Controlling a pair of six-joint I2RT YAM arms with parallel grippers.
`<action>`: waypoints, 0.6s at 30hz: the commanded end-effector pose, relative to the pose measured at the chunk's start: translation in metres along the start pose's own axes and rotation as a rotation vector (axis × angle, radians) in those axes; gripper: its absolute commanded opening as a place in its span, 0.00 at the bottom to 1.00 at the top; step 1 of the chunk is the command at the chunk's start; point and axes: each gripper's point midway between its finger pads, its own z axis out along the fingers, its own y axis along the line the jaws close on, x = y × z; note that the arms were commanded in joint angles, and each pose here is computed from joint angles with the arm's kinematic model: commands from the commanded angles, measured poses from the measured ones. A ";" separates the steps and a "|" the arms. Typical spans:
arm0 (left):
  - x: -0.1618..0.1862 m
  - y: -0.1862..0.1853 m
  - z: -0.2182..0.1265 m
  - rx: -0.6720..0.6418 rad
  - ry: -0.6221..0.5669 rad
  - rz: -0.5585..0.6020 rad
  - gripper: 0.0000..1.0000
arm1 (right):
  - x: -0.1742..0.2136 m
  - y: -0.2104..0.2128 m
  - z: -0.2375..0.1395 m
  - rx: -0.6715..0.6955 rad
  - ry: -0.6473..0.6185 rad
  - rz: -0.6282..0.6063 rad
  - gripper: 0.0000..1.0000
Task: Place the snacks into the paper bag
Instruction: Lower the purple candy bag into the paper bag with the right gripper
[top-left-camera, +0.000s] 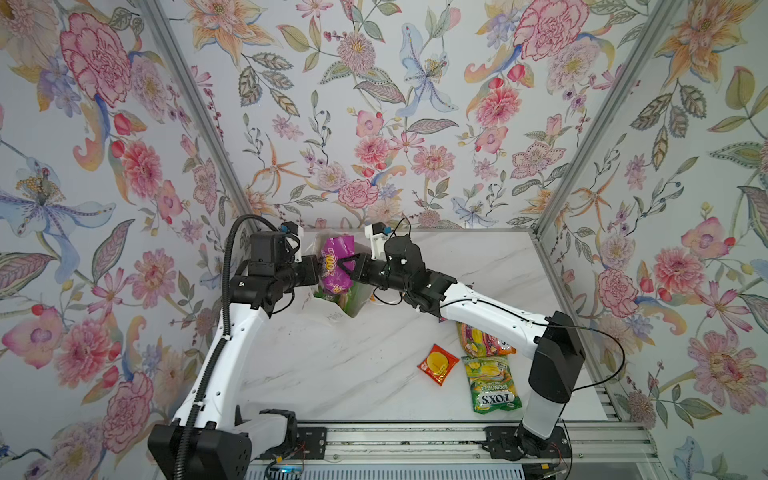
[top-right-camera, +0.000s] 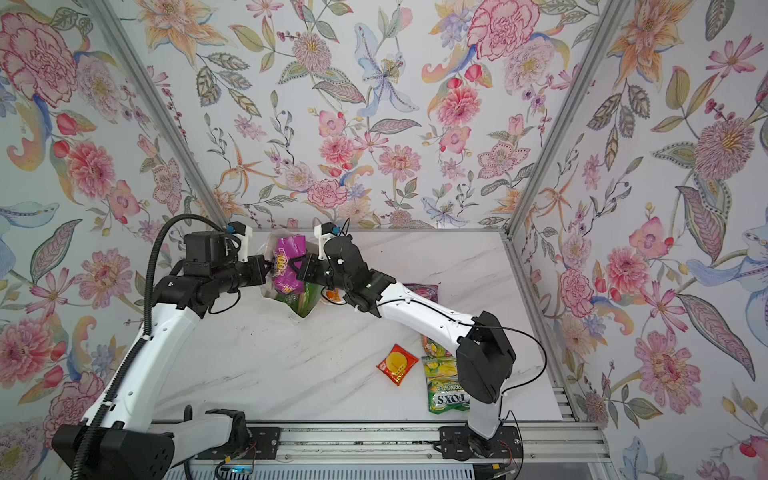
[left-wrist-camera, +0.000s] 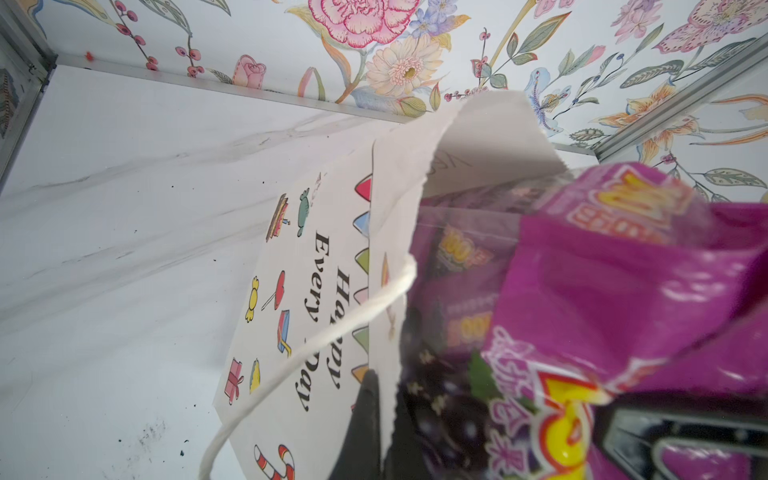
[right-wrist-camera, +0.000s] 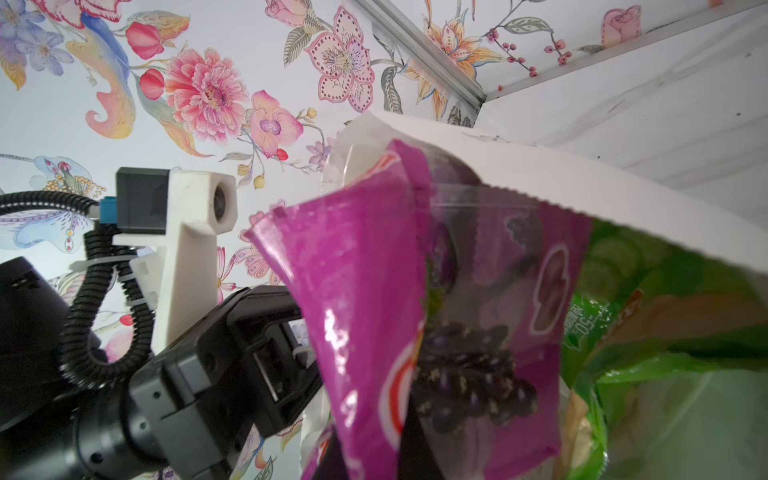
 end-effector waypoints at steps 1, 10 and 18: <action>-0.016 -0.019 -0.012 0.075 -0.064 0.008 0.00 | -0.030 0.038 -0.003 -0.143 -0.128 -0.003 0.00; -0.013 -0.018 -0.007 0.074 -0.059 -0.003 0.00 | -0.013 0.005 0.021 -0.052 -0.097 0.017 0.00; -0.012 -0.019 -0.005 0.077 -0.053 -0.002 0.00 | -0.008 -0.001 0.037 -0.009 -0.085 0.017 0.00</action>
